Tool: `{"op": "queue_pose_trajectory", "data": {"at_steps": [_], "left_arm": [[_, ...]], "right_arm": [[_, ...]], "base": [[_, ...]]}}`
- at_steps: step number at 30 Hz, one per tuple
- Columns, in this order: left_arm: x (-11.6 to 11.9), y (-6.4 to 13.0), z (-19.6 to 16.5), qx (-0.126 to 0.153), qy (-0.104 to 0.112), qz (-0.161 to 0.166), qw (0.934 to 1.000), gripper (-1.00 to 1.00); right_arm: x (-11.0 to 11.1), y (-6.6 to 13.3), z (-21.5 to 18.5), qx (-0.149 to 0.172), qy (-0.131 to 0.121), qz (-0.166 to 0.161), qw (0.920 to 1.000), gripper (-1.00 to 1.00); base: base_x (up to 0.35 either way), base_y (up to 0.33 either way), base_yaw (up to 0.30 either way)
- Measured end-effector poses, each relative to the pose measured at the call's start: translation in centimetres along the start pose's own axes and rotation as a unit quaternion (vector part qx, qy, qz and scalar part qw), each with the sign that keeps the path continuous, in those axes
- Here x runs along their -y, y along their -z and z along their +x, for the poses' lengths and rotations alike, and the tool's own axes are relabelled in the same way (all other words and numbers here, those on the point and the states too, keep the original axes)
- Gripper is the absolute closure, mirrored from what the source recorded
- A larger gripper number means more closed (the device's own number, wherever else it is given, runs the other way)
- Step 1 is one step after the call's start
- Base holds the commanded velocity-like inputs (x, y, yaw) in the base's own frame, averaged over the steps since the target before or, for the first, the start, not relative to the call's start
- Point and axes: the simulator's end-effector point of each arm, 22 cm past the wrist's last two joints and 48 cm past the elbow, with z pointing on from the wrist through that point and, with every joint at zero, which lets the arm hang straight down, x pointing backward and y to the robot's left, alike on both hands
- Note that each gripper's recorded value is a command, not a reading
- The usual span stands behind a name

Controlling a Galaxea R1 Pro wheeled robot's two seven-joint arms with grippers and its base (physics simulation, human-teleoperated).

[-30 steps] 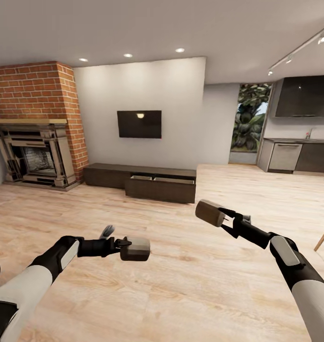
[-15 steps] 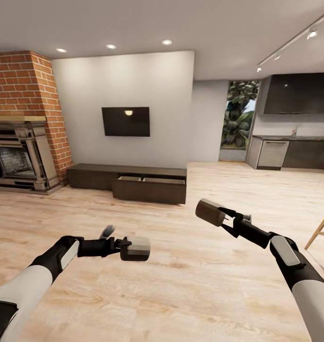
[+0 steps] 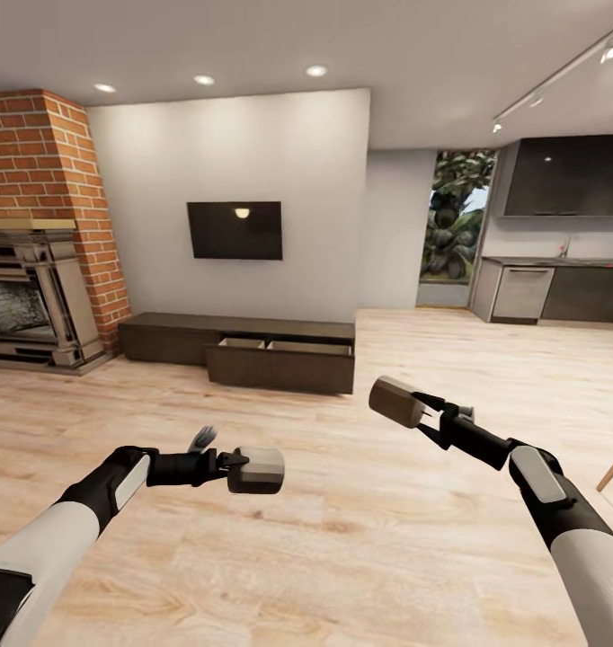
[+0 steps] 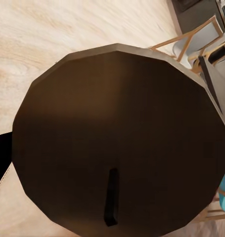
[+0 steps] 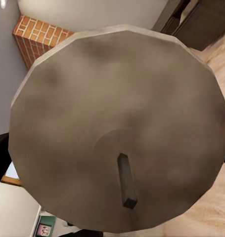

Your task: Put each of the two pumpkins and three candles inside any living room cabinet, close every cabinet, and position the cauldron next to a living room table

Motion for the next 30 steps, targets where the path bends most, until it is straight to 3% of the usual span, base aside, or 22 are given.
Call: {"op": "queue_pose_trajectory", "data": {"at_steps": [30], "left_arm": [[0.17,-0.23,0.09,-0.001,0.000,0.002,1.0000,1.00]], "right_arm": [[0.27,-0.18,0.26,-0.002,0.001,0.005,1.0000,1.00]], "base": [[0.334,0.000,0.000]]}}
